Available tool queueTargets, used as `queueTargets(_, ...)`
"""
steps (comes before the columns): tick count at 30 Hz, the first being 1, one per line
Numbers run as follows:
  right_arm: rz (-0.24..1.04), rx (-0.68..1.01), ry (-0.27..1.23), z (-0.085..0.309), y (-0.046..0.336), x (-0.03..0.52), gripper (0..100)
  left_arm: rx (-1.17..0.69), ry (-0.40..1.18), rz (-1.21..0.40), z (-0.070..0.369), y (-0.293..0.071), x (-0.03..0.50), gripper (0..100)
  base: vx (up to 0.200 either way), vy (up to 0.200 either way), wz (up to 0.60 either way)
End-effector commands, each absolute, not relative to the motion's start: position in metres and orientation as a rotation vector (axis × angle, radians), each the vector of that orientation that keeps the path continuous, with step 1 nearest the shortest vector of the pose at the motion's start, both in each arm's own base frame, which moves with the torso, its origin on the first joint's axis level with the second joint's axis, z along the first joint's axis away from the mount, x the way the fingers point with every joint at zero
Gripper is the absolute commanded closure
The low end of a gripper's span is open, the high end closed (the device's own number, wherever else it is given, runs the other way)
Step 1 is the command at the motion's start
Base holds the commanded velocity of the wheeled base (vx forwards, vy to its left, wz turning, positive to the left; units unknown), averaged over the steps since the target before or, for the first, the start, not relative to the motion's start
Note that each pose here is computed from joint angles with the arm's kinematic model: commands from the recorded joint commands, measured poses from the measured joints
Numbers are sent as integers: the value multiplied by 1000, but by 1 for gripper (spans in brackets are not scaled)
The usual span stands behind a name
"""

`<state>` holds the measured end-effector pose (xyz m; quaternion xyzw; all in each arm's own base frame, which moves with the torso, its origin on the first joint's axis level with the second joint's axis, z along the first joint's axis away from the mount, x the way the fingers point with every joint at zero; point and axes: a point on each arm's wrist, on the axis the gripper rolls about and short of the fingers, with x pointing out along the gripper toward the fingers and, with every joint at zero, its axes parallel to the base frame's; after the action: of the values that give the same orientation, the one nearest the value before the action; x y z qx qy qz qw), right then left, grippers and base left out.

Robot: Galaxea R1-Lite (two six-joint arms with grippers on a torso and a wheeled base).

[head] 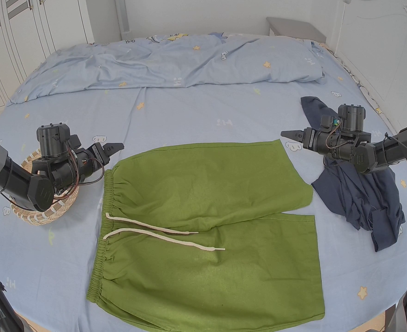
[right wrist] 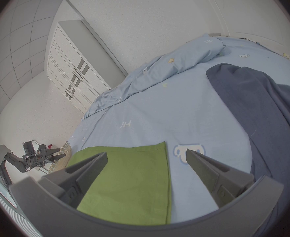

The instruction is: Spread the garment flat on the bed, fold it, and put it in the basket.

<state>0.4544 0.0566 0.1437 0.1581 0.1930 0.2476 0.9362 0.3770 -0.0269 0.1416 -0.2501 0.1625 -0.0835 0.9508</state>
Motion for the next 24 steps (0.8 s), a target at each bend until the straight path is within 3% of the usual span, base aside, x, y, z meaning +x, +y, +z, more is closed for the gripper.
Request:
queueTargets(1, 513, 319, 364, 169, 54, 433, 0, -506, 283, -233, 164, -43, 358, 0, 0, 0, 0)
queueTargets(5, 509, 321, 367, 190, 49, 389, 0, -504, 238, -290, 191, -55, 330, 0, 0, 0, 0)
queueTargets(9, 504, 337, 436, 190, 39, 305, 0, -586, 272, -300, 200, -53, 287, 0, 0, 0, 0)
queueTargets(16, 494, 347, 493, 167, 31, 223, 0, -719, 494, -205, 157, -40, 224, 0, 0, 0, 0)
queueTargets(24, 521, 344, 535, 153, 34, 178, 0, -790, 795, -258, 94, -26, 151, 0, 0, 0, 0)
